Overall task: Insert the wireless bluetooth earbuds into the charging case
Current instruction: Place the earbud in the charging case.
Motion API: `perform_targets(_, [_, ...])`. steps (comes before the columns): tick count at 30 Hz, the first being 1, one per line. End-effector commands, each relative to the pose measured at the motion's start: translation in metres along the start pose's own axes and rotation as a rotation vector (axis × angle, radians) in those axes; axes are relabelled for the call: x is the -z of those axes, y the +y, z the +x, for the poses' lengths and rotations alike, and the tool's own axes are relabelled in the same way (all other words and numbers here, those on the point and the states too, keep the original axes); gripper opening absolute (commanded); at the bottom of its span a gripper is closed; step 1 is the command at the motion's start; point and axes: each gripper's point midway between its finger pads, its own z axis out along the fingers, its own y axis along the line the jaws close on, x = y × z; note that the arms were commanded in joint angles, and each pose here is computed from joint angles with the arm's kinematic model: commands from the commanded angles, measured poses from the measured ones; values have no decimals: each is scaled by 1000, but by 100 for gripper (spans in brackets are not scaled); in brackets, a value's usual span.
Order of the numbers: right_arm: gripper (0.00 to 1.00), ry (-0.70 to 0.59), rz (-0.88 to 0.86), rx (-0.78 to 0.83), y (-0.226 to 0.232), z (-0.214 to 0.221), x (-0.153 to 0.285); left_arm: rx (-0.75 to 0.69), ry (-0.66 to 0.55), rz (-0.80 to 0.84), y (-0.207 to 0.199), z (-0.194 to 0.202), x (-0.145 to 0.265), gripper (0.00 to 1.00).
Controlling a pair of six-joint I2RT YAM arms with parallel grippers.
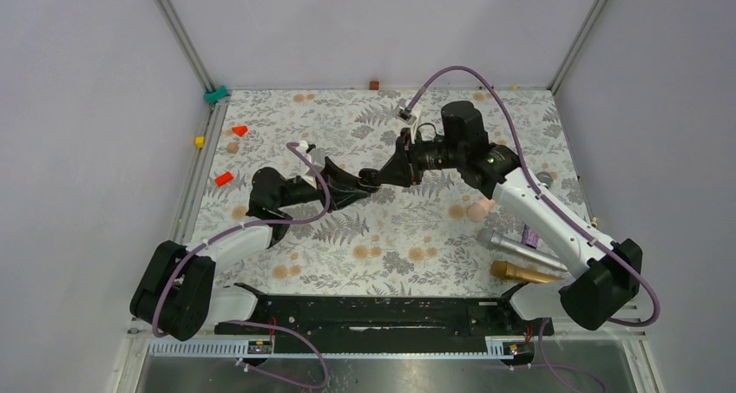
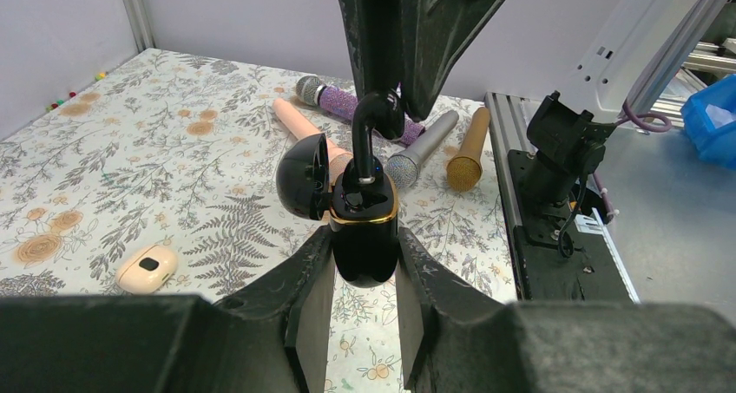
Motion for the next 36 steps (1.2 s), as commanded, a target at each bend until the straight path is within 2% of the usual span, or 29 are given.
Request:
perform_targets(1, [25,-21,0,70,7,-15,-1,-86,-38,45,-8,-24,-4,0])
perform_targets(29, [25,45,21,84,5,-2,-18,-108,-22,83,-15,-21,-2,0])
perform_targets(36, [31,59,39,76,3,1,-21,-120,-18,114,-22,-21,-2,0])
